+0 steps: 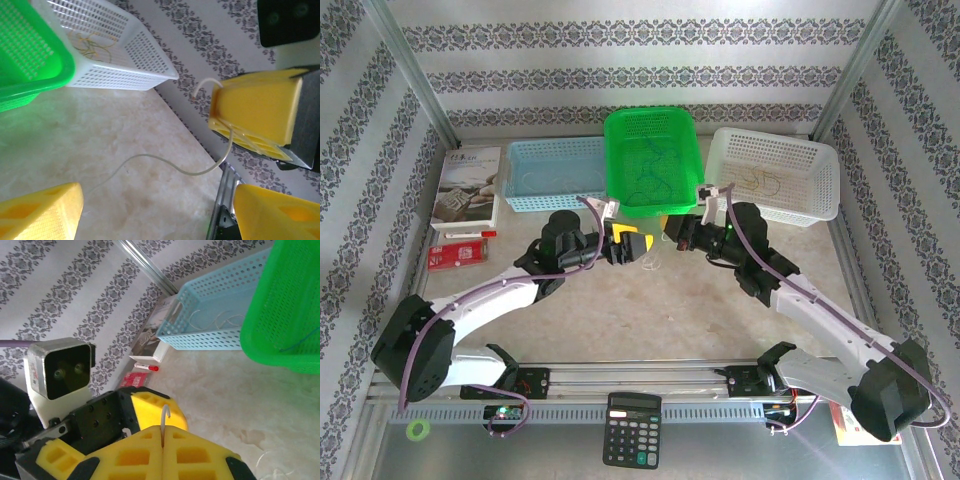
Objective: Untangle the cables
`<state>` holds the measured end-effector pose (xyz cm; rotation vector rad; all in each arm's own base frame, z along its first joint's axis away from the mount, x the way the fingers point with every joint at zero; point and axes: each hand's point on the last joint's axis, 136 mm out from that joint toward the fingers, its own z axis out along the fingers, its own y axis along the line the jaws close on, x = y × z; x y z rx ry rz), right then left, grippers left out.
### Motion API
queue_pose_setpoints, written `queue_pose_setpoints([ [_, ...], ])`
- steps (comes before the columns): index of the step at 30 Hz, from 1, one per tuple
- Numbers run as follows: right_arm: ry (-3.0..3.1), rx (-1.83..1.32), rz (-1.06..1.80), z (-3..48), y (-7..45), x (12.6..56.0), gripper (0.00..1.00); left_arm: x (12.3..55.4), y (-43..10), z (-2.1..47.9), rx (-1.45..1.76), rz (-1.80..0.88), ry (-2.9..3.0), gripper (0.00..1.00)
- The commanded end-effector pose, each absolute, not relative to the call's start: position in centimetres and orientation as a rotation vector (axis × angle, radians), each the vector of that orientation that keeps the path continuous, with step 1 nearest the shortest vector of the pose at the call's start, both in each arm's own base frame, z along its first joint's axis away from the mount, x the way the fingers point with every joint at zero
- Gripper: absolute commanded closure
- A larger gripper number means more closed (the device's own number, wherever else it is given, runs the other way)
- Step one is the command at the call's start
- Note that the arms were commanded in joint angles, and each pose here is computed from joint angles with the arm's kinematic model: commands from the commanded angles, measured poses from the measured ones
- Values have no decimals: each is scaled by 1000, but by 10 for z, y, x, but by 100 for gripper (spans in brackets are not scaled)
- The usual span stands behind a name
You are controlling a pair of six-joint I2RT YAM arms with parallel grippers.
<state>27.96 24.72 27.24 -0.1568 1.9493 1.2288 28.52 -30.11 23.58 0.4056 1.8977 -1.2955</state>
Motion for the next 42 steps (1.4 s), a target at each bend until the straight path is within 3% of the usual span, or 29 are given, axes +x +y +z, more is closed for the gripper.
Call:
queue_pose_setpoints([
  [1, 1879, -201, 1285, 300, 258, 278, 100, 276, -316, 264, 514, -1350, 1781, 23],
  [18, 1842, -260, 1346, 323, 280, 268, 100, 275, -326, 285, 551, -1370, 1717, 33],
  [21, 1840, -269, 1357, 325, 283, 265, 100, 275, -327, 287, 551, -1375, 1708, 41],
  [28, 1832, -270, 1374, 329, 285, 262, 100, 277, -326, 288, 541, -1377, 1697, 72],
  [34, 1815, -265, 1360, 334, 282, 262, 100, 279, -324, 288, 525, -1356, 1695, 85],
  [35, 1811, -262, 1355, 336, 280, 263, 95, 279, -323, 287, 522, -1352, 1699, 88],
  [38, 1800, -246, 1323, 338, 270, 266, 62, 280, -322, 289, 508, -1342, 1700, 97],
  [42, 1780, -195, 1255, 337, 246, 271, 46, 281, -319, 295, 498, -1325, 1702, 100],
])
